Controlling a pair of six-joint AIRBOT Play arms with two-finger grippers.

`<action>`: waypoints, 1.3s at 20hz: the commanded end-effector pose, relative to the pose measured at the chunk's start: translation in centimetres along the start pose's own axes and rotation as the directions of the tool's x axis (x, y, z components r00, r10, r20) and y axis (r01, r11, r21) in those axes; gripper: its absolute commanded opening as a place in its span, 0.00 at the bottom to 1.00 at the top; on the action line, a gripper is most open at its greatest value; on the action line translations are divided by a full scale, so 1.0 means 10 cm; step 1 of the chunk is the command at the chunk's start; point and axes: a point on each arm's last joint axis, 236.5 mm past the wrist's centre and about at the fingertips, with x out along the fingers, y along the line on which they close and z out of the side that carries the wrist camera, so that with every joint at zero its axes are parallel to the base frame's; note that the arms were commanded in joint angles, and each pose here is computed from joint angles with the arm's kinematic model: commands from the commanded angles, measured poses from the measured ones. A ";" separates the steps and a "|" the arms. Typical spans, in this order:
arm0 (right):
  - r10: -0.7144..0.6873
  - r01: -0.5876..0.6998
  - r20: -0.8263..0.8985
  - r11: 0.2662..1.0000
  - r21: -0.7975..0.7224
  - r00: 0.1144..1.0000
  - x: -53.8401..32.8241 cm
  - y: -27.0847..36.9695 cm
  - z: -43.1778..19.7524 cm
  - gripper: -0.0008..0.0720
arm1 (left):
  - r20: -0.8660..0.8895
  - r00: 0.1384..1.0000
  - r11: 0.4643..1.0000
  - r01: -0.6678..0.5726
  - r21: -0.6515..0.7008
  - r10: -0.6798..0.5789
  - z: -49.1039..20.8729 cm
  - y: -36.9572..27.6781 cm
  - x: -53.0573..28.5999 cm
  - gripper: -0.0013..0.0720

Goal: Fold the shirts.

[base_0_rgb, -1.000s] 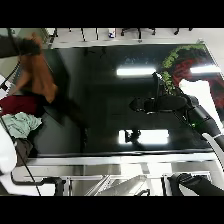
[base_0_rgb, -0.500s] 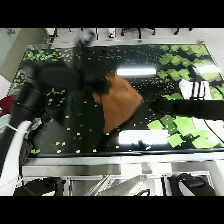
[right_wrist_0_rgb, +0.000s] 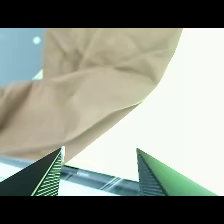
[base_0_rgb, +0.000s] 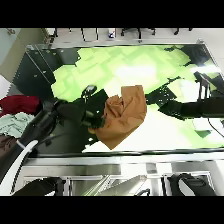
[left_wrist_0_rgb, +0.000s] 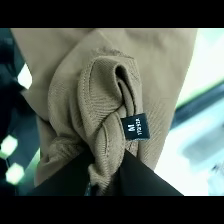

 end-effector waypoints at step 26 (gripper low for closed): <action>0.093 -0.069 -0.218 0.991 0.116 0.971 2.14 -0.52 0.80 0.71 | 0.076 0.990 0.694 0.138 -0.706 -0.120 -0.96 2.11 -0.92 0.97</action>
